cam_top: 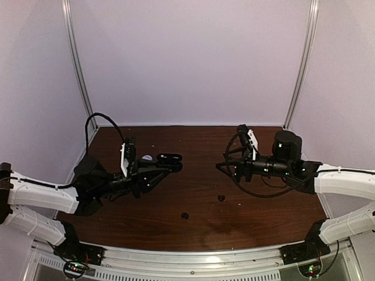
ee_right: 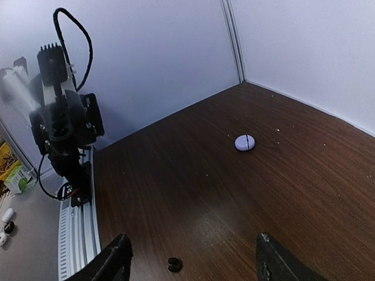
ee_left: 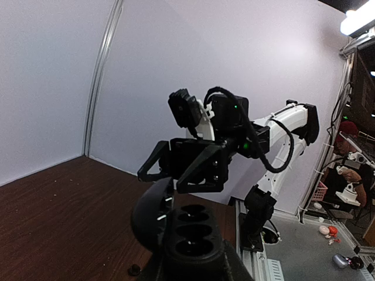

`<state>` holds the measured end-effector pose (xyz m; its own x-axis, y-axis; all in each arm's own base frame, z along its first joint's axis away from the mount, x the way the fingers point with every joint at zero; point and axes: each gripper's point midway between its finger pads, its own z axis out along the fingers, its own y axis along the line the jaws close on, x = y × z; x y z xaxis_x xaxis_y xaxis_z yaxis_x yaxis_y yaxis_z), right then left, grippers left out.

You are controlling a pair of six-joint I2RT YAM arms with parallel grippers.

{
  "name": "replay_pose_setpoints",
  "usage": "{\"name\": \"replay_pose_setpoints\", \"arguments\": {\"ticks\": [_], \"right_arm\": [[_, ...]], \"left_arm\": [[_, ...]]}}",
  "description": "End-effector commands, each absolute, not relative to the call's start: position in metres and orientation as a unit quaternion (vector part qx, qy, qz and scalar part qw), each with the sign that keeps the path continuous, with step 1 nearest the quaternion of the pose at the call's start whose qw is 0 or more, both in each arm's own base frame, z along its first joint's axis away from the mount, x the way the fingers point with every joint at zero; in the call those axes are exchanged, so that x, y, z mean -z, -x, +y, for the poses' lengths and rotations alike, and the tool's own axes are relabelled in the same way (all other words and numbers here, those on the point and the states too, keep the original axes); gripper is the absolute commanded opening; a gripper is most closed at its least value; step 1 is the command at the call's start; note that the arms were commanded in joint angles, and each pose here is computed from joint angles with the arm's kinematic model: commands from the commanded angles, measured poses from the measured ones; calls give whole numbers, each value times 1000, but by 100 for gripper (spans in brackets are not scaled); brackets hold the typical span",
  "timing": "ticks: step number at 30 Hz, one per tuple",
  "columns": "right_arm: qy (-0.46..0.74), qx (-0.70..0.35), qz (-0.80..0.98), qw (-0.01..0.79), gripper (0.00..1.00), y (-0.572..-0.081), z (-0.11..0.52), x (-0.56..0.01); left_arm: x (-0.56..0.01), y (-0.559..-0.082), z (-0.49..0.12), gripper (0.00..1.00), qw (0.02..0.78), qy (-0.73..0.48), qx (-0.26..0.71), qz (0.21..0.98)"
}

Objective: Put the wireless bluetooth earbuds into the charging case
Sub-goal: Pick up the right earbud from the corner of the board.

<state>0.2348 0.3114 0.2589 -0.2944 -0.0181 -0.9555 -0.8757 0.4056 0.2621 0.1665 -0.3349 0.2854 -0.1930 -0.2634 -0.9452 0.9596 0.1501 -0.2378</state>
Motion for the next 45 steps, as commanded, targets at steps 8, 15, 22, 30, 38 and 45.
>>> {"name": "replay_pose_setpoints", "arguments": {"ticks": [8,15,22,30,38,45], "right_arm": [[421,-375,738,372,62,-211,348,-173],[391,-362,778,334,48,-234,376,-141],[405,-345,794,293,42,-223,407,-104],[410,-323,809,269,33,-226,412,-81],[430,-316,809,246,32,-215,415,-67],[436,-304,816,229,31,-210,410,-55]], "left_arm": [[-280,-178,-303,0,573,-273,544,549],[-280,-181,-296,0,580,-260,536,555],[-278,-185,-295,0,581,-255,524,568],[-277,-188,-294,0,580,-252,517,577],[-278,-191,-295,0,586,-255,508,578],[-278,-192,-300,0,581,-263,509,578]]}}
